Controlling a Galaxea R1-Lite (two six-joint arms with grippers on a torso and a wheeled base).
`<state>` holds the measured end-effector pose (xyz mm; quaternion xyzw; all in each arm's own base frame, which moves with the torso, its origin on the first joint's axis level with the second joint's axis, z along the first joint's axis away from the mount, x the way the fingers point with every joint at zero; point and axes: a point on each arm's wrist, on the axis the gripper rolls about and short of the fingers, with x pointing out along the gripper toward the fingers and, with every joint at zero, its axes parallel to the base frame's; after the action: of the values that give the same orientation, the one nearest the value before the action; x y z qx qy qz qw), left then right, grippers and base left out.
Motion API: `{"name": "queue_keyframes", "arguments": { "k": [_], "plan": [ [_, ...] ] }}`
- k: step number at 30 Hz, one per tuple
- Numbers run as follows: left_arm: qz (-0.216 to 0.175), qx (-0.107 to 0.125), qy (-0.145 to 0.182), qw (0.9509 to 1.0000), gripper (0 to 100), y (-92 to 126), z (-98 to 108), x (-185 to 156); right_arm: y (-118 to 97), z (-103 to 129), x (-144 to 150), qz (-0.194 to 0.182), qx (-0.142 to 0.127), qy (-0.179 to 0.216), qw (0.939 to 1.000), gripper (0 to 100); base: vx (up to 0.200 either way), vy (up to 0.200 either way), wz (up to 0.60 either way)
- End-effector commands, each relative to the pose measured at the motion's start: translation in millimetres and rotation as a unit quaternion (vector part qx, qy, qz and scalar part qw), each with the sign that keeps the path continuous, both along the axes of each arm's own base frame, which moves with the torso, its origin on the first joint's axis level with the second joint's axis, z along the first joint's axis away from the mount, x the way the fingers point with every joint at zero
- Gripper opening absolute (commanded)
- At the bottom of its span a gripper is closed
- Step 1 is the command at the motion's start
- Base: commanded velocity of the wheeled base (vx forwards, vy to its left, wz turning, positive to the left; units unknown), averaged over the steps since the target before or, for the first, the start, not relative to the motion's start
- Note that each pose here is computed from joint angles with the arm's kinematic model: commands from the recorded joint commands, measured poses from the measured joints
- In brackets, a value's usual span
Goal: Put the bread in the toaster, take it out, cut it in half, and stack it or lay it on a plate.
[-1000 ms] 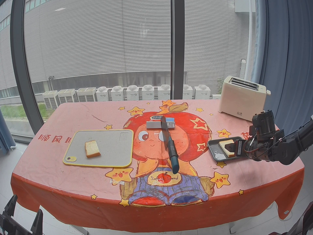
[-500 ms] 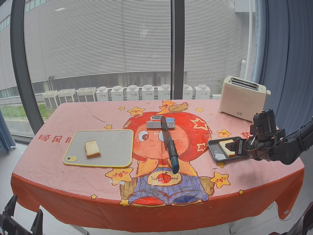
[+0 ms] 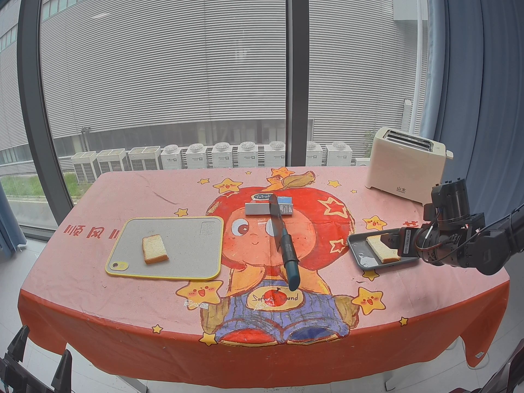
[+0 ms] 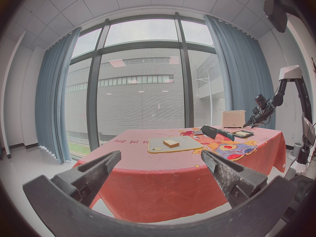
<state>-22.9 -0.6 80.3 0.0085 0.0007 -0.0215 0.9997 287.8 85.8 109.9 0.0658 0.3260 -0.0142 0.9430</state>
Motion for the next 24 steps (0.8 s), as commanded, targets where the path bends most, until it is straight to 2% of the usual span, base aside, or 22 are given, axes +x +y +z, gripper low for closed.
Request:
{"name": "queue_keyframes", "arguments": {
  "k": [1,14,19,24],
  "plan": [
    [0.000,0.000,0.000,1.0000,100,0,-5,0,-2,9,-6,0.002,0.003,-0.014,0.9999,100,0.000,0.000,0.00],
    [0.000,0.000,0.000,1.0000,100,0,-5,0,-17,26,-21,0.020,-0.025,-0.044,0.9985,100,0.000,0.000,0.00],
    [0.000,0.000,0.000,1.0000,100,0,-5,0,-24,26,-21,0.025,-0.032,-0.077,0.9962,100,0.000,0.000,0.00],
    [0.000,0.000,0.000,1.0000,100,0,-5,0,-31,28,-18,0.026,-0.025,-0.110,0.9932,100,0.000,0.000,0.00]
  ]
}}
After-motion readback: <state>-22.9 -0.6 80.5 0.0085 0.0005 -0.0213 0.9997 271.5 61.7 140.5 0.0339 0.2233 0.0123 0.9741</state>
